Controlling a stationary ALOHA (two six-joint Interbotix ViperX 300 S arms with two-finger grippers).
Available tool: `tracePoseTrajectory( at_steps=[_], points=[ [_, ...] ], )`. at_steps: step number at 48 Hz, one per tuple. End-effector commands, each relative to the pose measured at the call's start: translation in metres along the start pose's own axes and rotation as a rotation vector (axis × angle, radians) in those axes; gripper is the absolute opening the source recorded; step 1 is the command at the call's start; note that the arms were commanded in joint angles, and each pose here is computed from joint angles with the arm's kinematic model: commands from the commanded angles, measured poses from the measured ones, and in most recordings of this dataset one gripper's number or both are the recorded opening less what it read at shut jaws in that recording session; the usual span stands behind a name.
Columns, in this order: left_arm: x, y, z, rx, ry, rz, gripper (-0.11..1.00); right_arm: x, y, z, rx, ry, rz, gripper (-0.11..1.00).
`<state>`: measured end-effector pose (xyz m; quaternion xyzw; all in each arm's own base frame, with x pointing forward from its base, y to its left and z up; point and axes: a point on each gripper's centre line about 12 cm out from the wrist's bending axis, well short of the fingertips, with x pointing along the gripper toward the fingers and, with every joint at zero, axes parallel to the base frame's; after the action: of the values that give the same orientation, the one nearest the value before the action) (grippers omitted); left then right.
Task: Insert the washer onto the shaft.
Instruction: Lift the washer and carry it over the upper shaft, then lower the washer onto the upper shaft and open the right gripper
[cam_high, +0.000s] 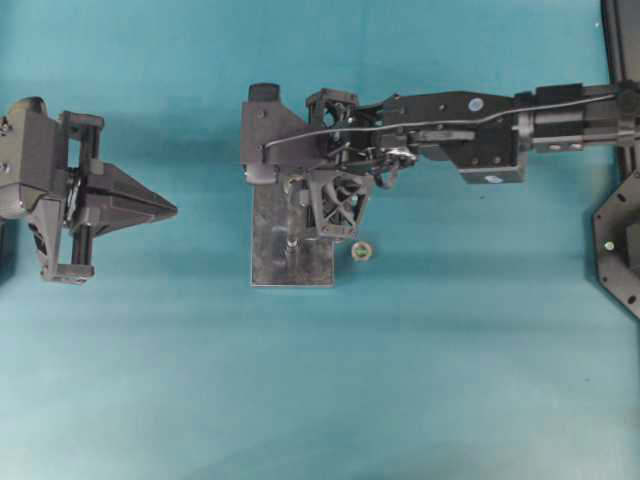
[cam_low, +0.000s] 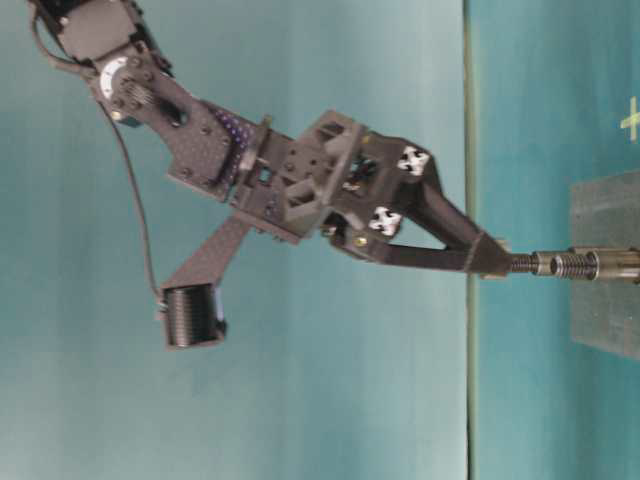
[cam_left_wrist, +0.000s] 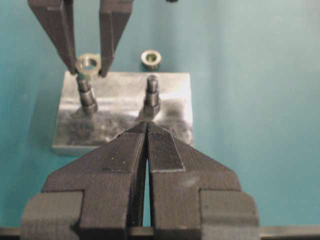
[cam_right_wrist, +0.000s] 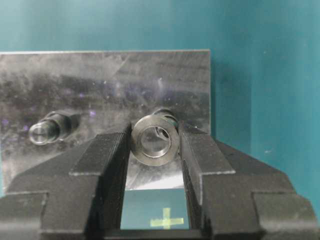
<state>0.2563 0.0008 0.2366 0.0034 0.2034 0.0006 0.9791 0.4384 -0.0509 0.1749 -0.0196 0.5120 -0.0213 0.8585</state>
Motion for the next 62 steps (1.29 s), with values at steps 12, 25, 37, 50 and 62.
tracePoseTrajectory(
  at_steps=[12,25,37,50,62],
  points=[
    [-0.001,0.0,0.007,0.001,-0.025,-0.001,0.0,-0.005,-0.01,0.012,-0.023,-0.036,-0.024,0.33],
    [-0.001,0.0,0.007,-0.001,-0.028,-0.001,0.0,-0.001,-0.011,0.011,-0.02,-0.02,-0.023,0.33],
    [-0.002,0.0,0.005,-0.001,-0.023,-0.001,0.0,0.004,-0.011,0.009,-0.015,-0.005,-0.021,0.33],
    [-0.002,0.0,0.005,-0.001,-0.023,-0.001,0.0,0.005,-0.012,0.01,-0.012,0.009,-0.021,0.33],
    [-0.002,0.0,0.005,-0.002,-0.025,-0.001,0.0,0.007,-0.011,0.009,-0.003,0.011,-0.017,0.43]
  ],
)
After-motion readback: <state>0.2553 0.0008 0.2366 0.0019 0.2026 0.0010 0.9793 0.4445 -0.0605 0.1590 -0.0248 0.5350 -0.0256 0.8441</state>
